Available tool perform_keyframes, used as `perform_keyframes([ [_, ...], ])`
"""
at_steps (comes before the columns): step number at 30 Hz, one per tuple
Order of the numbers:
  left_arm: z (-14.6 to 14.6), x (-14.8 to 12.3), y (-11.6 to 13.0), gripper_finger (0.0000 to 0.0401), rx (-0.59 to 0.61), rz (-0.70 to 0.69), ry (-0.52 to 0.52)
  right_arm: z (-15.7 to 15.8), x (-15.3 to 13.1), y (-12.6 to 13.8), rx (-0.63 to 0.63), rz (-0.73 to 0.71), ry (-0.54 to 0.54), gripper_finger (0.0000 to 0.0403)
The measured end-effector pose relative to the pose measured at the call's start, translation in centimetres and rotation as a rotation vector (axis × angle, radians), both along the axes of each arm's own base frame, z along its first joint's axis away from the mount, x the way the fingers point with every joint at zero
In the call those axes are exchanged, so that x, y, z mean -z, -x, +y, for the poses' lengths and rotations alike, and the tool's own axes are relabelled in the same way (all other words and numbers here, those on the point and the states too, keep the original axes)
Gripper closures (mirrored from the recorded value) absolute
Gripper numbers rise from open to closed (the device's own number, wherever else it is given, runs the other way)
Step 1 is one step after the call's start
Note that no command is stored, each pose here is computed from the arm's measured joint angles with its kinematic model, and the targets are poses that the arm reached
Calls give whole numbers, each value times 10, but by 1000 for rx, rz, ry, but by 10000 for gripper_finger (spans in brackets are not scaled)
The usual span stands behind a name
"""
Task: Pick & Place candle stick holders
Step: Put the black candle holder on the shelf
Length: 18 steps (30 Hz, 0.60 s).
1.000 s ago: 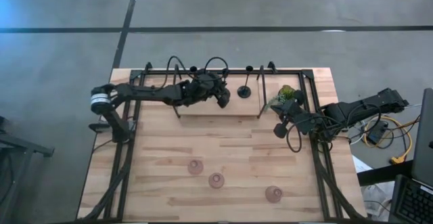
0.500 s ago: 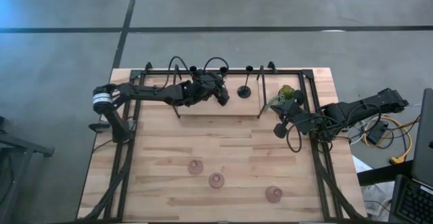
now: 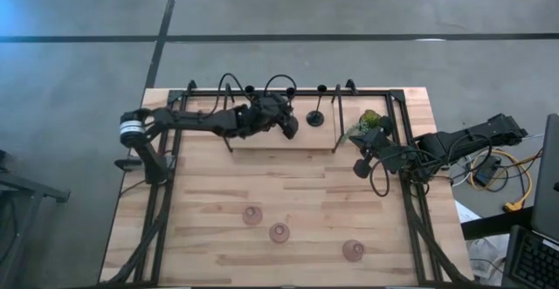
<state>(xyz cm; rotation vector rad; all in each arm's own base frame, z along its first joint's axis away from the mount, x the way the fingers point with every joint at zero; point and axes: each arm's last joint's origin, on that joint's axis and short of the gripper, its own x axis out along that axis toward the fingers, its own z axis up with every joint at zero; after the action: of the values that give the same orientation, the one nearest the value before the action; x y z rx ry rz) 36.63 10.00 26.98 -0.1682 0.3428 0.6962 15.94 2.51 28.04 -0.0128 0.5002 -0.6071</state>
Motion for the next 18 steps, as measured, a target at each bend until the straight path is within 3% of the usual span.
perform_keyframes([
  [7,-6,-15,-2,384,-44,31,-20,0,0,0,0,0,0,394],
  [11,-4,-11,2,384,-159,37,8,0,0,0,0,0,0,394],
  [18,-4,-1,1,384,-234,0,63,0,0,0,-20,23,31,394],
])
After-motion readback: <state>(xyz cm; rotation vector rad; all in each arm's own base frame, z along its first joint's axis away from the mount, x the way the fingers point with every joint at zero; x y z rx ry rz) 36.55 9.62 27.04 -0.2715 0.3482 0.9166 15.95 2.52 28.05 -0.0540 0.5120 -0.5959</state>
